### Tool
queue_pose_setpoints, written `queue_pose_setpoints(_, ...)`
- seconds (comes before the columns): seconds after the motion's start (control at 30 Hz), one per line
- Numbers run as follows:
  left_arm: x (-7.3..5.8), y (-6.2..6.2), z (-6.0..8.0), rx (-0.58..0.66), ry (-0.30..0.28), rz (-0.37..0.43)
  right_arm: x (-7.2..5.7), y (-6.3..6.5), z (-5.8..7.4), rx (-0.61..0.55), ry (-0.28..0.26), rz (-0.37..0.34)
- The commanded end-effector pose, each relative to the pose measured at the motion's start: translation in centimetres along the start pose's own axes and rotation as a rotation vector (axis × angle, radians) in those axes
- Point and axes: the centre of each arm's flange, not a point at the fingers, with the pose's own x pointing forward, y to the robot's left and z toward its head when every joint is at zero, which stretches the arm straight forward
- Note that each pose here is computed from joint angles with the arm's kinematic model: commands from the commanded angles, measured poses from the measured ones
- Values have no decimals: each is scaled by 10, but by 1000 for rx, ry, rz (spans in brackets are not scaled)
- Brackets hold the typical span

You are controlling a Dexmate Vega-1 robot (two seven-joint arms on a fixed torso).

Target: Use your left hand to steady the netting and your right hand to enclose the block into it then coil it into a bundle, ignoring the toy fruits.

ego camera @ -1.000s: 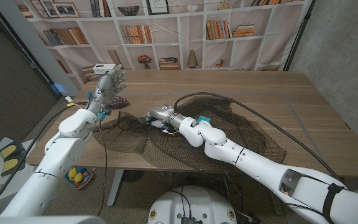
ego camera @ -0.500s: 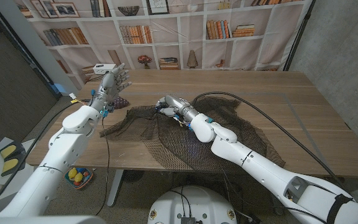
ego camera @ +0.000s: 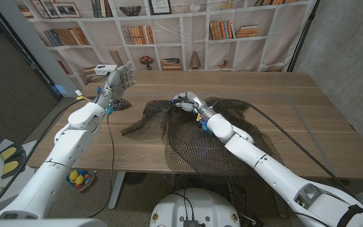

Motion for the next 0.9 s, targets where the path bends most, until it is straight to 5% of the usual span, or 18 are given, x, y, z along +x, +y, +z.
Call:
queue_pose_setpoints(0.03, 11, -9, 4, 8, 7, -20, -26, -44, -4, 167, -55, -117)
queue_pose_setpoints(0.33, 12, -16, 8, 15, 4, -33, -45, -64, 13, 122, -112, -184)
queue_pose_setpoints(0.9, 16, -26, 15, 32, 7, -55, -90, -88, 11, 102, -114, -259)
